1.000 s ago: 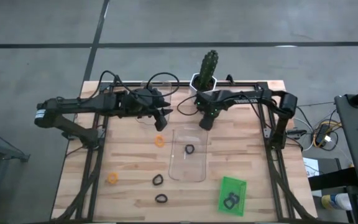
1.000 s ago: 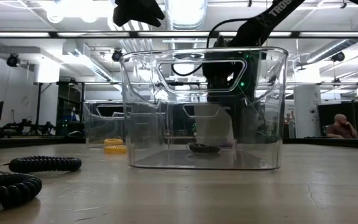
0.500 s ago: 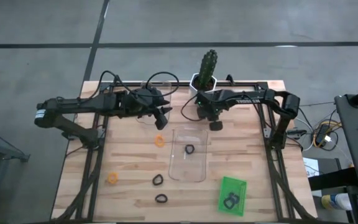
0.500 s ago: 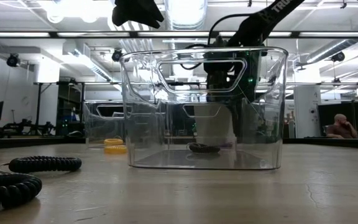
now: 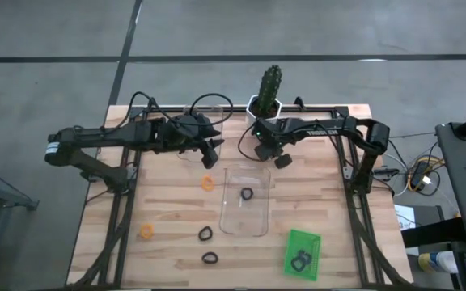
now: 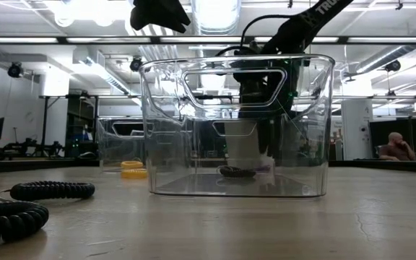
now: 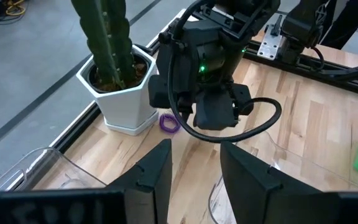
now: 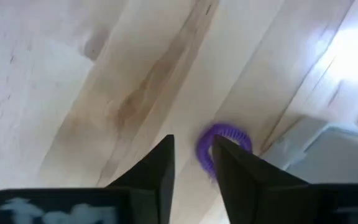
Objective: Sort spring keychains
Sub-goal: Put the purple spring keychain into the green bin
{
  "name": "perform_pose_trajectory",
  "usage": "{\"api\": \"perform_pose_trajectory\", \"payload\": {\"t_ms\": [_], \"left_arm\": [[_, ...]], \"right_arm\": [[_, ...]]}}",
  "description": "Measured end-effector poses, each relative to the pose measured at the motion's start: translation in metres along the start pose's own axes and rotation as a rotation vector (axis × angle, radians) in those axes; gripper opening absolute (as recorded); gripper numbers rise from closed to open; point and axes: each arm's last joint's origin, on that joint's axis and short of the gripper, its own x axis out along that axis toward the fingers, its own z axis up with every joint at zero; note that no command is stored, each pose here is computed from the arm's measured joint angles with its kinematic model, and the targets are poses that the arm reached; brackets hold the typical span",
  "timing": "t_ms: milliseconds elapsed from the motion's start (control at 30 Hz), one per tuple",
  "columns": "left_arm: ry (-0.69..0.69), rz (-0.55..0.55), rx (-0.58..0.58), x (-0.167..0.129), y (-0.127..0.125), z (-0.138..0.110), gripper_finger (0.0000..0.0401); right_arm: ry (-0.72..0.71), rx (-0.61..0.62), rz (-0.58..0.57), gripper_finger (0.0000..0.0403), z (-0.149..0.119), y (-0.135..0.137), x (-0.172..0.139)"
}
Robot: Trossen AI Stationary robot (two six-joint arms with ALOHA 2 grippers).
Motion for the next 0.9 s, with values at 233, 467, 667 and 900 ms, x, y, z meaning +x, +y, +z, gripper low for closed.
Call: {"api": "perform_pose_trajectory", "payload": {"t_ms": [233, 467, 667, 900], "left_arm": [[-0.010, -0.002, -0.005, 0.000, 0.000, 0.001, 0.0128], [-0.010, -0.002, -0.005, 0.000, 0.000, 0.001, 0.0128], [-0.010, -0.002, -0.005, 0.000, 0.000, 0.001, 0.0128], [-0.010, -0.002, -0.004, 0.000, 0.000, 0.001, 0.0129]], "right_arm": [[-0.003, -0.025, -0.007, 0.0176, -0.004, 0.002, 0.006], [0.035, -0.022, -0.058, 0.0189, -0.010, 0.009, 0.017], [0.025, -0.004, -0.069, 0.0180, -0.011, 0.011, 0.021], [0.006, 0.054, -0.090, 0.0178, -0.010, 0.007, 0.023]]}}
